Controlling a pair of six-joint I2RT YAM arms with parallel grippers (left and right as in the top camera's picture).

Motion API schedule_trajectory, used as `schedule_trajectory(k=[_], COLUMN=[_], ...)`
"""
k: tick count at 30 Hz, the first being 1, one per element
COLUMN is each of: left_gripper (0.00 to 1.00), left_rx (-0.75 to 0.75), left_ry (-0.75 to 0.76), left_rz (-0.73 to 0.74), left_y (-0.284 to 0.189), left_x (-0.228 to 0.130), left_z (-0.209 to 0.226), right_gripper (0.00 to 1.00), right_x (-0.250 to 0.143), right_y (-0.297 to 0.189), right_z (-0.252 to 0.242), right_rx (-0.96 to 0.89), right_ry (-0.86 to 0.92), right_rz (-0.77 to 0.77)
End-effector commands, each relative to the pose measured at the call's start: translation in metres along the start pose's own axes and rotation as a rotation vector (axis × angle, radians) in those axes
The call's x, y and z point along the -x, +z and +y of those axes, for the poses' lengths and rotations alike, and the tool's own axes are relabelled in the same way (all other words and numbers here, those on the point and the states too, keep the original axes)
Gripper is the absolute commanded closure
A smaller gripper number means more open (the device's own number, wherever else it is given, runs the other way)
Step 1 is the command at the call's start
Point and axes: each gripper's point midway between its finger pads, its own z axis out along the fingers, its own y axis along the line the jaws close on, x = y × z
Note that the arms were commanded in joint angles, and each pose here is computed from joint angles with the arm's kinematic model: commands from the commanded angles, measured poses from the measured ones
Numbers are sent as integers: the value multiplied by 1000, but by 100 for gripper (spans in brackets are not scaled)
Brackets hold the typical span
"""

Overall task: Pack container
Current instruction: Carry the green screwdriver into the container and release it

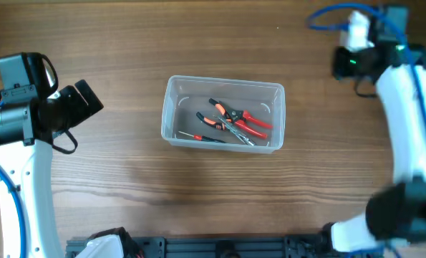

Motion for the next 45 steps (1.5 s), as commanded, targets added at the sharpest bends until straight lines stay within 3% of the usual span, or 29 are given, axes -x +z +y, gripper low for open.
schedule_trajectory(k=[1,4,7,12,18,26,29,35,37,43,45], left_gripper=[0,0,0,0,0,0,0,0,0,0,0], left_rx=[-5,-5,-5,-6,-5,-4,-4,-5,-4,-3,-3], left_ry=[-20,-15,6,6,6,6,6,6,6,6,7], left_rz=[-7,-7,-6,-6,-6,-3,-3,-3,-3,0,1], left_y=[-2,-2,-2,-2,-2,-2,-2,-2,-2,-2,-2], left_x=[4,4,4,4,4,3,3,3,3,2,2], left_z=[-1,-1,-1,-1,-1,0,-1,-1,-1,0,0], right_gripper=[96,96,96,96,96,94,78,61,60,53,26], right_x=[15,-14,-42,-99,-135,-109,-107,-108,-110,-75,-53], right_y=[-50,-58,-52,-14,47,96,99,99,98,49,23], right_z=[114,200,255,308,308,272,260,258,257,265,254], right_rx=[148,284,372,617,643,516,508,509,509,507,484], right_ry=[-513,-894,-1127,-1231,-1257,-1173,-1146,-1144,-1134,-759,-601], right_rz=[-144,-158,-148,-7,169,165,182,191,203,132,81])
